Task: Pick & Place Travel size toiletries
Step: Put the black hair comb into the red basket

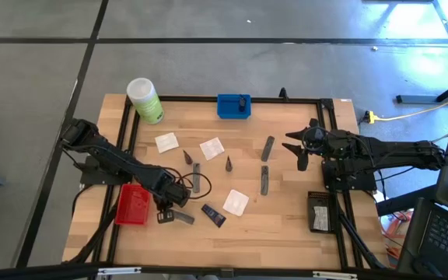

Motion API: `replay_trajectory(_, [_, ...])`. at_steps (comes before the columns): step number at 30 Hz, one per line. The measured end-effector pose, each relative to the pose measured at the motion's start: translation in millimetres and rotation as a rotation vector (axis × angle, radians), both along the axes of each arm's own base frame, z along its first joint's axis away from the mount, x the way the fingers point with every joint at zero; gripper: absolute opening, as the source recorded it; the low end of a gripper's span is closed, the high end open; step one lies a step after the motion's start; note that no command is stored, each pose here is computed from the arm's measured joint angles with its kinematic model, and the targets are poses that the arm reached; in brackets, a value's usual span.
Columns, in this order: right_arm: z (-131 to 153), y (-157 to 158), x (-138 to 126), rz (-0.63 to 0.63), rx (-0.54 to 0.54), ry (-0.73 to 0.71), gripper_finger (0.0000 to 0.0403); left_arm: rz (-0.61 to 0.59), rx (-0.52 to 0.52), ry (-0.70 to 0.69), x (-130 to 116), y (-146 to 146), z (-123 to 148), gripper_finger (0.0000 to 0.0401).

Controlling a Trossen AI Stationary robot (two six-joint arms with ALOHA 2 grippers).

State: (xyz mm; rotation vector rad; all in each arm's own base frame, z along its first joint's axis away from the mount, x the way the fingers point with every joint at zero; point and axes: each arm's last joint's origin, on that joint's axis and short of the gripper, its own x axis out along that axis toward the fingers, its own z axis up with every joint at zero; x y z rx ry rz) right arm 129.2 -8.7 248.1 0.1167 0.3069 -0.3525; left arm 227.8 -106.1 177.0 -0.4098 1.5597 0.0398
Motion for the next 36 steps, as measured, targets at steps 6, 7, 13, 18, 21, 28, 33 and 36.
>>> replay_trajectory(6, [1.4, 0.0, 0.5, 0.001, -0.002, -0.015, 0.0194, 0.0, 0.001, -0.001, 0.1, 0.0, 0.0, 0.0002])
replay_trajectory(7, [3.9, -0.2, 1.2, -0.006, -0.003, -0.043, 0.0192, 0.0, 0.002, -0.002, 0.1, 0.0, 0.0, 0.0002])
replay_trajectory(13, [10.9, 4.7, 18.9, 0.122, 0.068, -0.153, 0.0182, 0.011, -0.002, -0.013, 2.3, 2.0, 0.2, 0.0002])
replay_trajectory(18, [2.9, 19.0, 48.7, 0.321, 0.085, -0.147, 0.0184, -0.003, -0.002, -0.02, 2.8, 2.1, 0.3, 0.0002])
replay_trajectory(21, [-5.2, 26.6, 64.8, 0.363, 0.103, -0.141, 0.0189, -0.004, -0.002, -0.021, 2.7, 2.1, 0.3, 0.0002])
replay_trajectory(28, [-27.5, 53.5, 91.5, 0.393, 0.086, -0.114, 0.0184, -0.006, -0.002, -0.022, 2.8, 2.1, 0.4, 0.0002])
replay_trajectory(33, [-45.6, 77.6, 106.1, 0.406, 0.069, -0.122, 0.0162, -0.004, 0.008, -0.029, 3.2, 2.3, 0.3, 0.0002])
replay_trajectory(36, [-53.5, 94.9, 118.3, 0.45, 0.052, -0.099, 0.0148, -0.003, 0.015, -0.038, 3.8, 2.3, 0.4, 0.0002])
